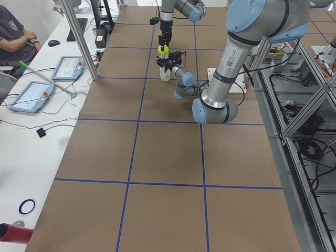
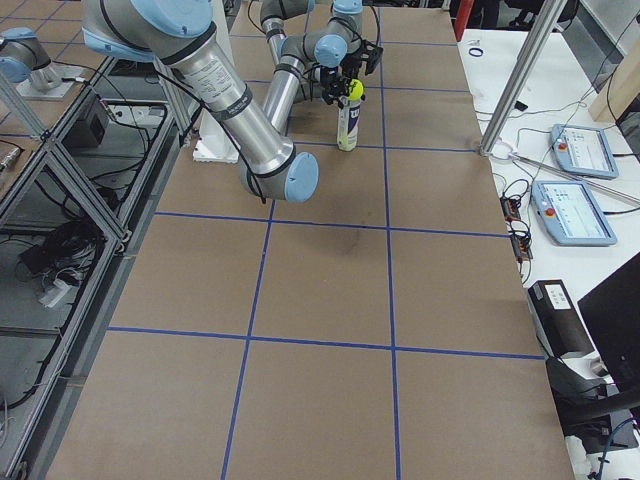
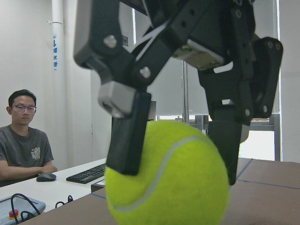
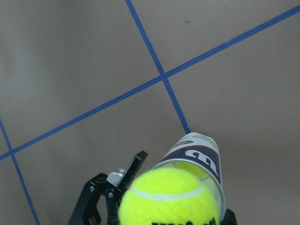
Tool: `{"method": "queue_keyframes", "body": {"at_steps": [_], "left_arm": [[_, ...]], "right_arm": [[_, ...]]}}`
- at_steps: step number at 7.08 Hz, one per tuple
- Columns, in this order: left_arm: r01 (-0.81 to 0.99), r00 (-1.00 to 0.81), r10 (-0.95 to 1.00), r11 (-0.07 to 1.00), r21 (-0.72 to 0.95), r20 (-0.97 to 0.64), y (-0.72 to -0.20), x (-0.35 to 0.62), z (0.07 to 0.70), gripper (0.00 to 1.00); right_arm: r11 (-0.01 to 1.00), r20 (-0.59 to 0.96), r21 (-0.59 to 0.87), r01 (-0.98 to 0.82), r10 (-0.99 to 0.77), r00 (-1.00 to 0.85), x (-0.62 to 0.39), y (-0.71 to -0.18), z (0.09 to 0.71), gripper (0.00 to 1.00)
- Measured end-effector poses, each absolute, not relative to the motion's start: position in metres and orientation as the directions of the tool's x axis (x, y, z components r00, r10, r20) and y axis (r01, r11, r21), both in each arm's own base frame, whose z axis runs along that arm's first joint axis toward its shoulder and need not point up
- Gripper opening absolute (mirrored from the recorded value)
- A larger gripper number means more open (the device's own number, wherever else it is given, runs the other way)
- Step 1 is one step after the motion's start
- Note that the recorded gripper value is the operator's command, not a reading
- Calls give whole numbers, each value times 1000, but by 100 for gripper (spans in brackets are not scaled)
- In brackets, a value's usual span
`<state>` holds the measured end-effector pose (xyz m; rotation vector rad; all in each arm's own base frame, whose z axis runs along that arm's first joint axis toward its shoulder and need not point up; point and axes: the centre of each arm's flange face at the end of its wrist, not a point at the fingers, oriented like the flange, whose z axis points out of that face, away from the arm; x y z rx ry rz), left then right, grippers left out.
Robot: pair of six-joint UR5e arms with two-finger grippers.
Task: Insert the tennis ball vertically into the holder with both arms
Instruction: 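Lower the ball into the can opening and open the right gripper, then open the left gripper off the can while the right gripper withdraws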
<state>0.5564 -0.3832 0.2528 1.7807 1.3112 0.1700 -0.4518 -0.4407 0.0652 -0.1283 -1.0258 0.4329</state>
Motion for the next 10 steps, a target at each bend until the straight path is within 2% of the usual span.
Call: {"method": "queue_keyframes", "body": {"at_steps": [5,10], "left_arm": [[699,430,822,-42,714,-373,-383,556,254,99],[726,428,821,-63,685,-378,-376,504,231,99]], "right_arm": [[910,803,-301,-286,403,439,-443,-441,68,100],[901,792,-285,-328,414,449,-379,-465,122,100]]}}
